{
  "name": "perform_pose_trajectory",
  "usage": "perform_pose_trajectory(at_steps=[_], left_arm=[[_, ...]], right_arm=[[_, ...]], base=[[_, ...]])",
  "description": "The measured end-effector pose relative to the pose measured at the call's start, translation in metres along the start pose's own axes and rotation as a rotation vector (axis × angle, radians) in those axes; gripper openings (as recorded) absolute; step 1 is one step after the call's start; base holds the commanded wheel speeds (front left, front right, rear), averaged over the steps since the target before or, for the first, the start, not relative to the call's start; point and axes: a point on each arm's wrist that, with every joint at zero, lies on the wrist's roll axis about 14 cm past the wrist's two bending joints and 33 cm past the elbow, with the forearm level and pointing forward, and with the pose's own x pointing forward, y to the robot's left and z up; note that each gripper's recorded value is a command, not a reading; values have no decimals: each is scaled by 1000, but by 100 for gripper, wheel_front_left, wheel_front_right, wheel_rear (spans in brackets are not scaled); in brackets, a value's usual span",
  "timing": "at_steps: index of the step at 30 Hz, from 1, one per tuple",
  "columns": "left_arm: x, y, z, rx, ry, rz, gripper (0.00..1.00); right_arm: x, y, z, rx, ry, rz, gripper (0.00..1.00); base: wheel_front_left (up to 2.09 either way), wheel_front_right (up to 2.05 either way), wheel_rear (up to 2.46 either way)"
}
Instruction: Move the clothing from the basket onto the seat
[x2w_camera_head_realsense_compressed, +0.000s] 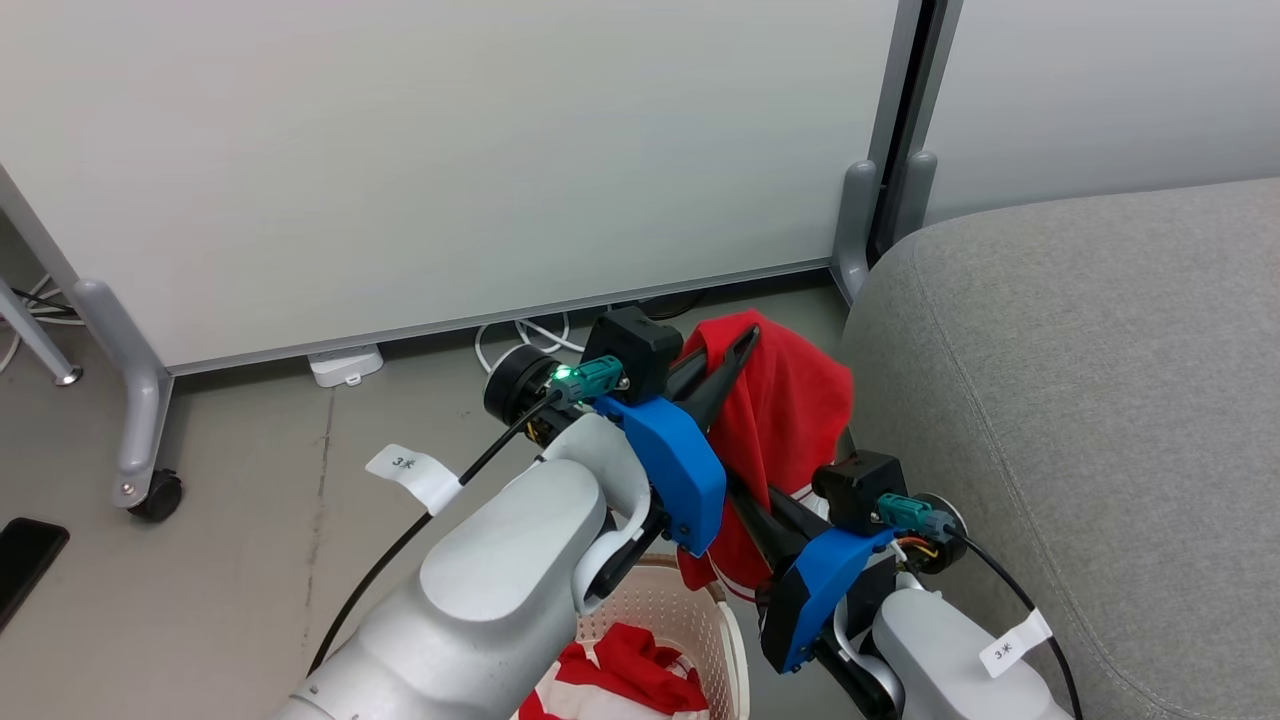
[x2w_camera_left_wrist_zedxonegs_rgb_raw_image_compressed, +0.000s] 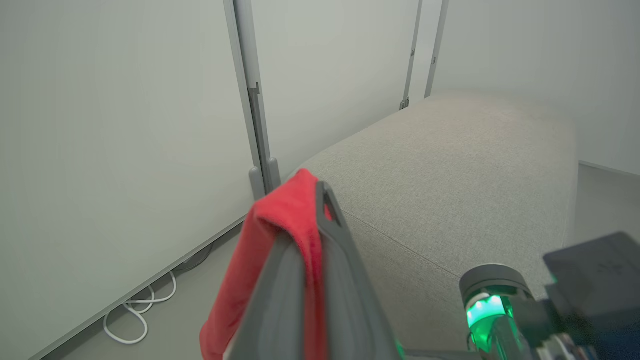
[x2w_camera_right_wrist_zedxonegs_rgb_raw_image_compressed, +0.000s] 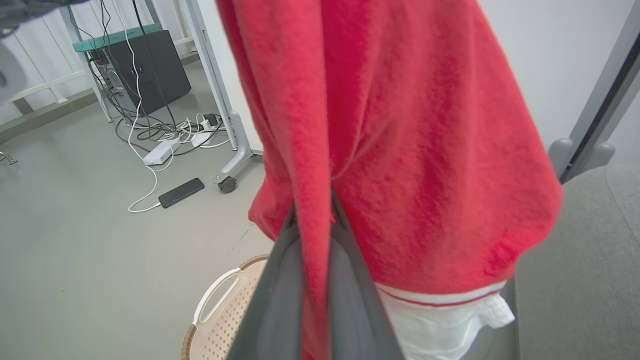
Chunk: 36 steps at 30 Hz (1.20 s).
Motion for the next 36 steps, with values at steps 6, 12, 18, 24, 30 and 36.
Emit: perform_pose_trajectory(at_steps=[6,12,18,24,30,36], left_arm=[[0,0,-2,1,6,-1,0],[0,0,-2,5,11,-1,0],[-1,0,-4,7,15,0,100],[-1,2,0,7,-10,4,100],[-3,6,1,14,-28,12,100],[-14,16,-8,-23,-57,49,100]], right_arm=[[0,0,-1,6,1,1,0],[2,0,0,5,-1,2,0],[2,-1,0,5,0,0,0],[3,0,0,-1,-1,4,0],[3,-2,0,-9,0,-1,0],[6,-13,13,-20,-33,-29,0]], base=[[0,0,0],[0,0,0],[0,0,0],[0,0,0],[0,0,0],[0,0,0]])
